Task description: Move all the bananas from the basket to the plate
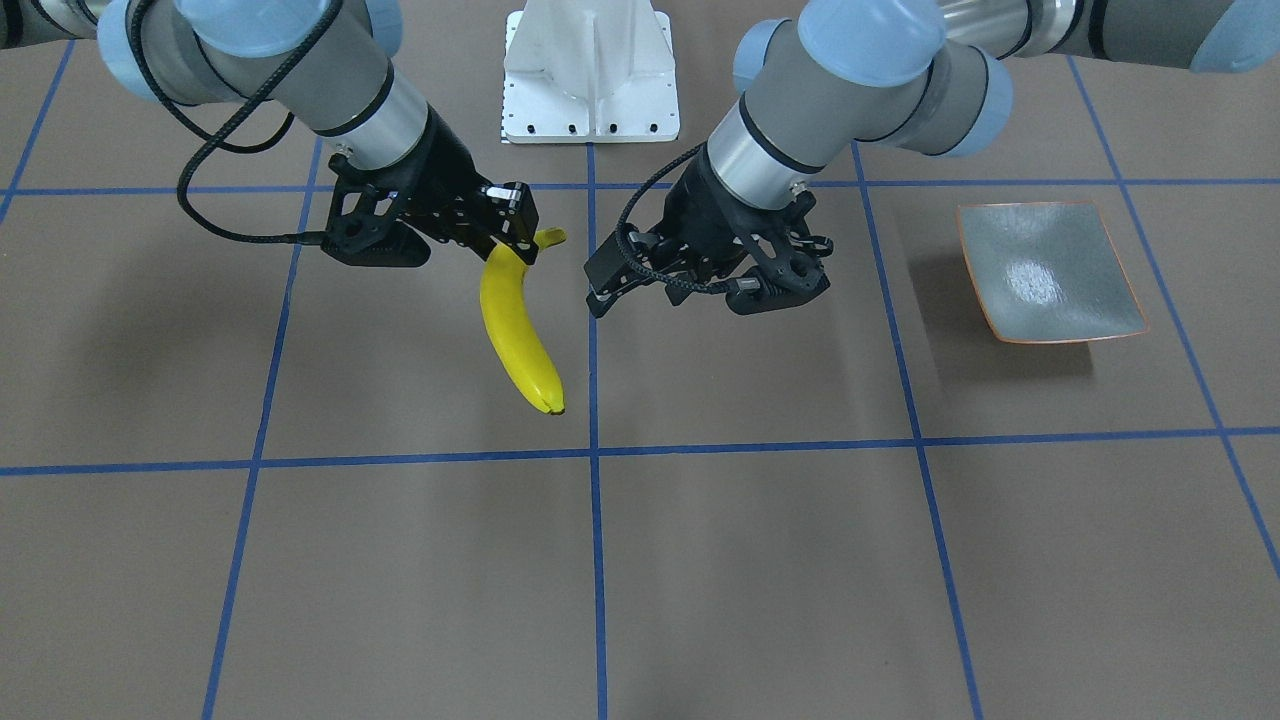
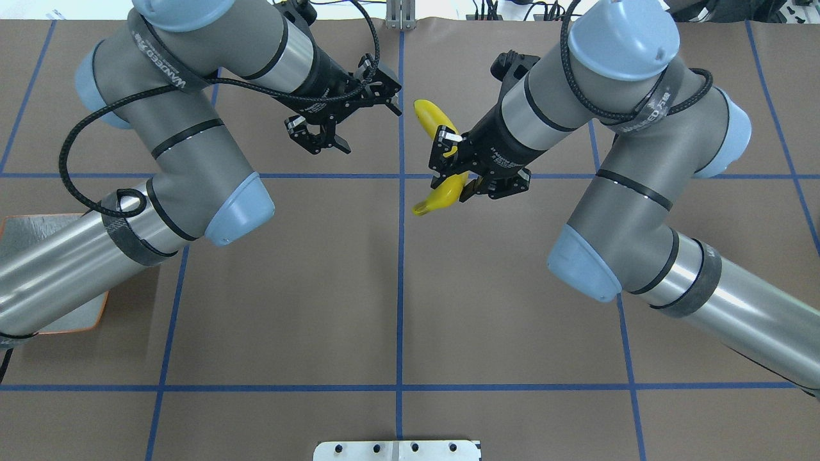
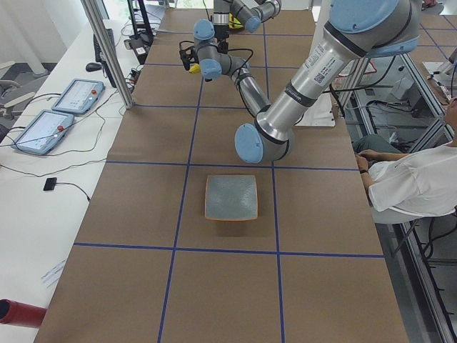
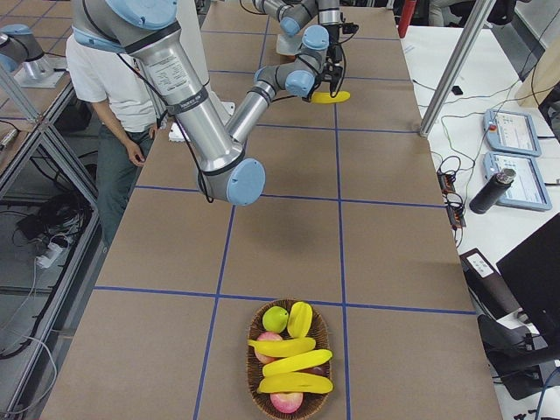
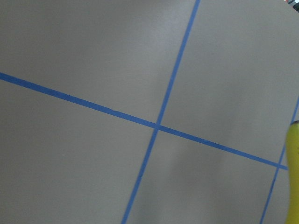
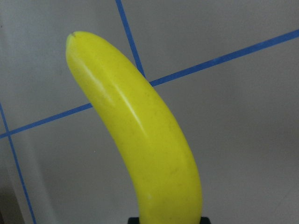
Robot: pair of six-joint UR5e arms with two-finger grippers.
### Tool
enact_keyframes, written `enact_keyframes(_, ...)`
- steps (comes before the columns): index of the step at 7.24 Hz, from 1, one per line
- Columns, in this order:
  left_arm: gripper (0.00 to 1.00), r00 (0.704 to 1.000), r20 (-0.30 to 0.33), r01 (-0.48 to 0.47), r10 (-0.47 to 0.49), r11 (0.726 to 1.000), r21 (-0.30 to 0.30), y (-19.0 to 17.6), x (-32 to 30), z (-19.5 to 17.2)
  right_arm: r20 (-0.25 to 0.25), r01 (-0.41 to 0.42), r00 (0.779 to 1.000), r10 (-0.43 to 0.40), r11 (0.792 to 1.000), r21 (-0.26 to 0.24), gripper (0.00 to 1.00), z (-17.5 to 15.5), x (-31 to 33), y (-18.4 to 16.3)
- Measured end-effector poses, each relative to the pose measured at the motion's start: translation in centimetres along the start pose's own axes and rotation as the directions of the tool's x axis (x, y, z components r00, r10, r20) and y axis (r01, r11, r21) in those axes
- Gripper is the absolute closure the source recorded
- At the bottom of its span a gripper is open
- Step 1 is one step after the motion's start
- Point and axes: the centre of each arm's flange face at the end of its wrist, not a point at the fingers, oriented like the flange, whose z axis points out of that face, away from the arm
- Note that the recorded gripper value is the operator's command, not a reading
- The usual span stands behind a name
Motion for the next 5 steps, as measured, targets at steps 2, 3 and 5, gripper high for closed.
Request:
enact_keyframes(2,0.00,1.000,-0.004,0.024,-0.024,1.000,0.007,0.1,0.3,0.5,-0.004,0.030,1.000,-0.029,0.999,0.022,1.00,0.9,-1.1,3.1)
enact_keyframes(3,0.00,0.999,-0.001,0.044,-0.044,0.999,0.006,0.0,0.4,0.9,-0.004,0.049,0.999,-0.049,0.998,0.041,1.00,1.4,-1.5,4.4)
enact_keyframes(5,0.00,0.998,0.006,0.064,-0.064,0.998,-0.004,0.4,0.5,1.8,-0.010,0.075,0.997,-0.075,0.994,0.081,1.00,1.9,-2.7,5.9)
